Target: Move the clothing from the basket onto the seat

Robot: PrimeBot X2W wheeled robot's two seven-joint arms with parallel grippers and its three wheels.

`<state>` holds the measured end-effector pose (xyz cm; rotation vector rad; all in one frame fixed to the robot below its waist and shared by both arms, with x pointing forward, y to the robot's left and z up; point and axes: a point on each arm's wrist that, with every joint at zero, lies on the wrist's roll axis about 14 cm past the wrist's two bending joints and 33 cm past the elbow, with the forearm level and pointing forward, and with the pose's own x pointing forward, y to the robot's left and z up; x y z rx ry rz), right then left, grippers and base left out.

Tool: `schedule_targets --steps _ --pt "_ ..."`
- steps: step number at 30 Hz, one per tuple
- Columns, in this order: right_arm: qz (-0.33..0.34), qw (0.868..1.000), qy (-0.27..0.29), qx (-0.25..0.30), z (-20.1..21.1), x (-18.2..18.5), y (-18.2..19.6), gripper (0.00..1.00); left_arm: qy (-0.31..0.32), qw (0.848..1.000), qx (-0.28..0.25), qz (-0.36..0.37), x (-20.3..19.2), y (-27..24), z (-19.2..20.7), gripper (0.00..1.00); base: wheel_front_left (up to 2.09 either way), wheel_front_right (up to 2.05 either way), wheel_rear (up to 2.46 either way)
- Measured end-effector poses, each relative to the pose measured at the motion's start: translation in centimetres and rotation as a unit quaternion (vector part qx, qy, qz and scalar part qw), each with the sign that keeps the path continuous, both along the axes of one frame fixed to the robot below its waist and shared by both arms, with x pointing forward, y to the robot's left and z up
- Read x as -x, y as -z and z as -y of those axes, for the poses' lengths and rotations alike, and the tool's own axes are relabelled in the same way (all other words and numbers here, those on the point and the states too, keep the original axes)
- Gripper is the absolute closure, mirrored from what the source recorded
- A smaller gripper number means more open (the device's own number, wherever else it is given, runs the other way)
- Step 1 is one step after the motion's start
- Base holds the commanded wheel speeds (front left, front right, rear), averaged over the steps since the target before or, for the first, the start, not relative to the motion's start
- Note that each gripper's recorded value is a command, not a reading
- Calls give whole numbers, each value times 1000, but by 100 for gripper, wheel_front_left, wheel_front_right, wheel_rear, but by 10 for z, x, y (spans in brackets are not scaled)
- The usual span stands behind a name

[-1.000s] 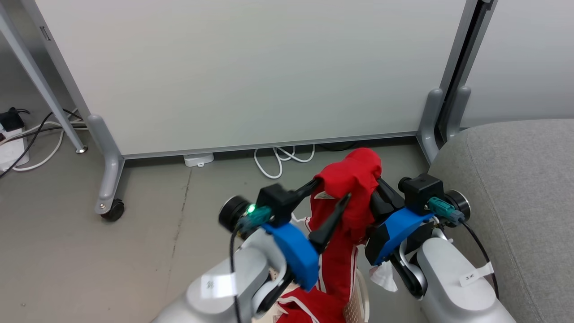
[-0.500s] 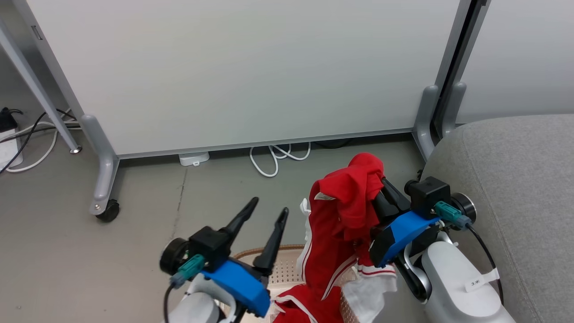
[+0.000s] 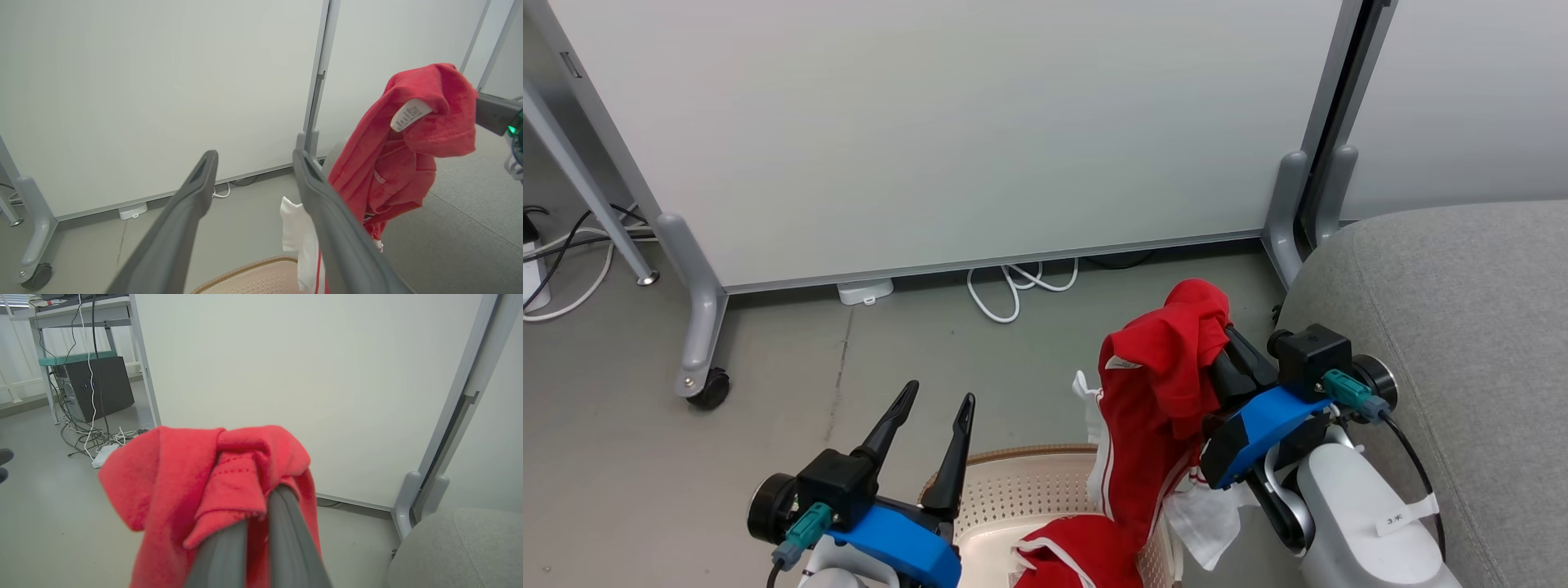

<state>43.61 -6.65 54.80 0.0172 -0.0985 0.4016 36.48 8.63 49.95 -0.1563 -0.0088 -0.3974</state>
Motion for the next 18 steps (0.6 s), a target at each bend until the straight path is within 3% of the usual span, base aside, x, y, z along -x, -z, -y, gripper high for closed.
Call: schedule_targets --steps 18 --pt "-2 1000 29 -3 23 4 1 100 15 1000 4 -4 -7 5 16 0 0 0 0"
